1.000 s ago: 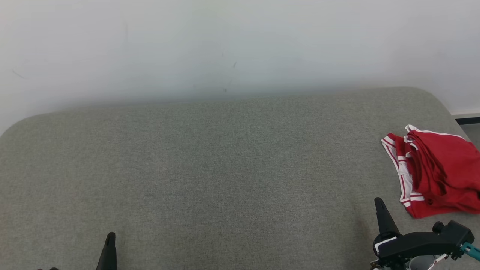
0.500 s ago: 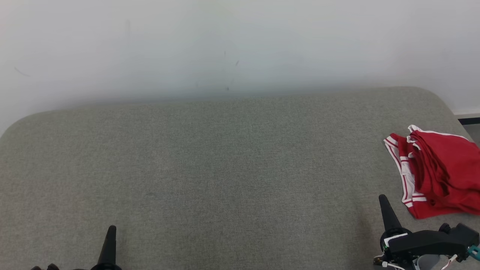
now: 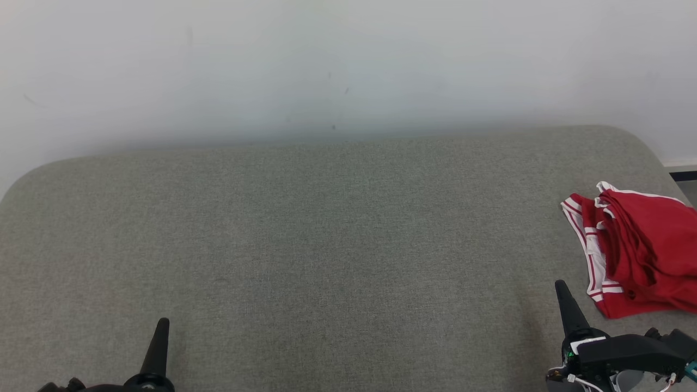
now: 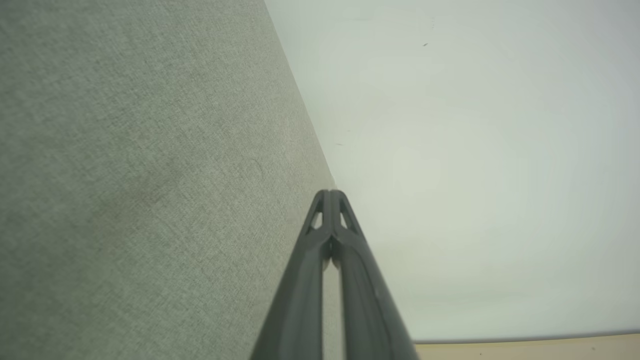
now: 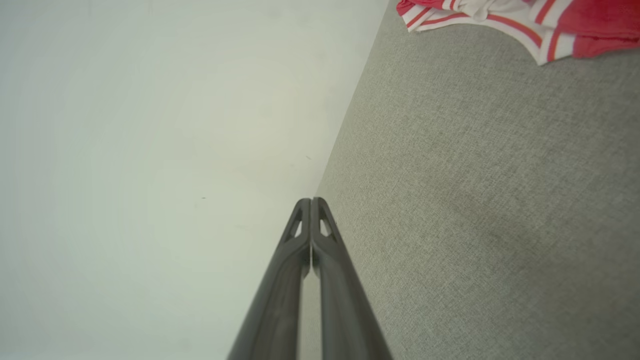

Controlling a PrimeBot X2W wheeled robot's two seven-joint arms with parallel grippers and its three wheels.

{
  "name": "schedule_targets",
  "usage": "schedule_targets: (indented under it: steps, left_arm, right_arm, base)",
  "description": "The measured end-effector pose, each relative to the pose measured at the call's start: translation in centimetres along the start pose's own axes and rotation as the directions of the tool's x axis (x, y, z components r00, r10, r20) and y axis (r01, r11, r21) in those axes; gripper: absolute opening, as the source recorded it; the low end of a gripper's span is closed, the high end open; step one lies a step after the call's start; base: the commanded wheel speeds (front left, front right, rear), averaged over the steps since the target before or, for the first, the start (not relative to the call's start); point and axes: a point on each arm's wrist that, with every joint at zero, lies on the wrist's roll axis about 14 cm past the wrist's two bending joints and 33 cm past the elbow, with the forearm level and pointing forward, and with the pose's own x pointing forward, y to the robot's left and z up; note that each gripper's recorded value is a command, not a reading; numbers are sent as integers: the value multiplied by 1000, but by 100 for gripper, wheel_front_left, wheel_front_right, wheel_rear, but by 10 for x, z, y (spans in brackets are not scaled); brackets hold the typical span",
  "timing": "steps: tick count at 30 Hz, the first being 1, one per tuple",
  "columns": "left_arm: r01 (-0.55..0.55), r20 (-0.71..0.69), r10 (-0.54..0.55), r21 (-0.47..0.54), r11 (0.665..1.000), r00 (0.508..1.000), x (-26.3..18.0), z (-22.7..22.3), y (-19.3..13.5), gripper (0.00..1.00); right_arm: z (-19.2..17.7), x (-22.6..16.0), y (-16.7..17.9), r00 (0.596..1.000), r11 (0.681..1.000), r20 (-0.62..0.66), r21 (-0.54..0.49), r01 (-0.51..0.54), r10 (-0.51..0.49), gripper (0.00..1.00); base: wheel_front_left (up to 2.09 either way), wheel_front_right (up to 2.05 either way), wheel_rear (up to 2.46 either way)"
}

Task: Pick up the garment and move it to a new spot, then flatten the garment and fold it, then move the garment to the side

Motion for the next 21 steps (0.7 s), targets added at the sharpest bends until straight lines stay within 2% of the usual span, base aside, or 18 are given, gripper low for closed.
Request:
schedule_targets:
  steps: [21]
  left_arm:
    - [42,-2,-43,-160,986,999,5,5,-10,0]
  right_arm:
    - [4,2,8,999,986,12,166,-32,30,0]
  base:
    - [0,0,0]
